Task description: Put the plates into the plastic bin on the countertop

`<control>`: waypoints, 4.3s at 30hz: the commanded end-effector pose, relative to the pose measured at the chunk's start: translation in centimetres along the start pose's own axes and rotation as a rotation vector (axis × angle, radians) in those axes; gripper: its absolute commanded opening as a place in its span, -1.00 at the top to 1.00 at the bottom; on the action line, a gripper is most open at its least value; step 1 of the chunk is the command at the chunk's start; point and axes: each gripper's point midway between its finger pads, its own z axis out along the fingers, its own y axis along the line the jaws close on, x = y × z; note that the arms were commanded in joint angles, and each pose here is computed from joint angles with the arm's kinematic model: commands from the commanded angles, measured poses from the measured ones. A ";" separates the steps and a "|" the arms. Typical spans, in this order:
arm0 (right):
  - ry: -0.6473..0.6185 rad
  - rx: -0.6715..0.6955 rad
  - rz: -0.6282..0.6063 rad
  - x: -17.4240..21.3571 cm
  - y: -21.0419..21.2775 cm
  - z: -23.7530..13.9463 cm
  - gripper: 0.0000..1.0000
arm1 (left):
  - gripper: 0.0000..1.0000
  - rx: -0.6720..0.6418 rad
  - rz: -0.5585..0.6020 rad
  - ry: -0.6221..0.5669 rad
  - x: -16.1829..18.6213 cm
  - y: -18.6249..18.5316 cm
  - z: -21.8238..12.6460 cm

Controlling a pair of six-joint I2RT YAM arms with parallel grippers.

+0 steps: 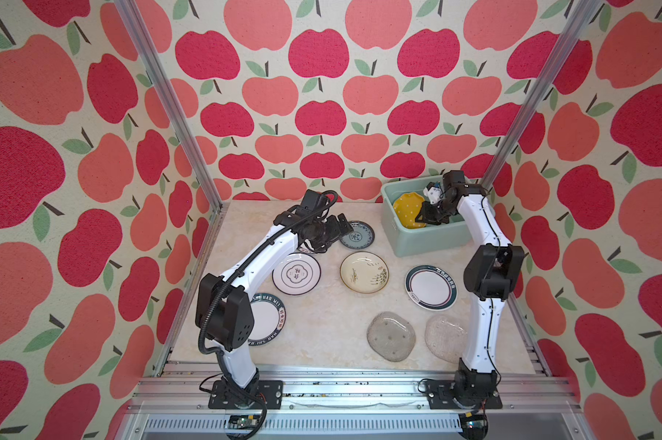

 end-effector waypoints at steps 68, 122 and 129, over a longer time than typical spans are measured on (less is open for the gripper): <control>0.124 0.299 -0.161 3.4 -4.2 6.9 0.04 | -0.94 -0.075 -0.083 0.055 1.0 3.5 0.7; -0.312 -0.113 -0.053 4.8 10.0 -17.0 -0.29 | -0.93 -0.038 0.092 -0.103 7.5 2.3 -10.1; -0.160 -0.122 0.099 13.9 6.8 -16.6 -0.29 | -0.93 0.067 0.100 -0.010 11.9 0.3 -10.5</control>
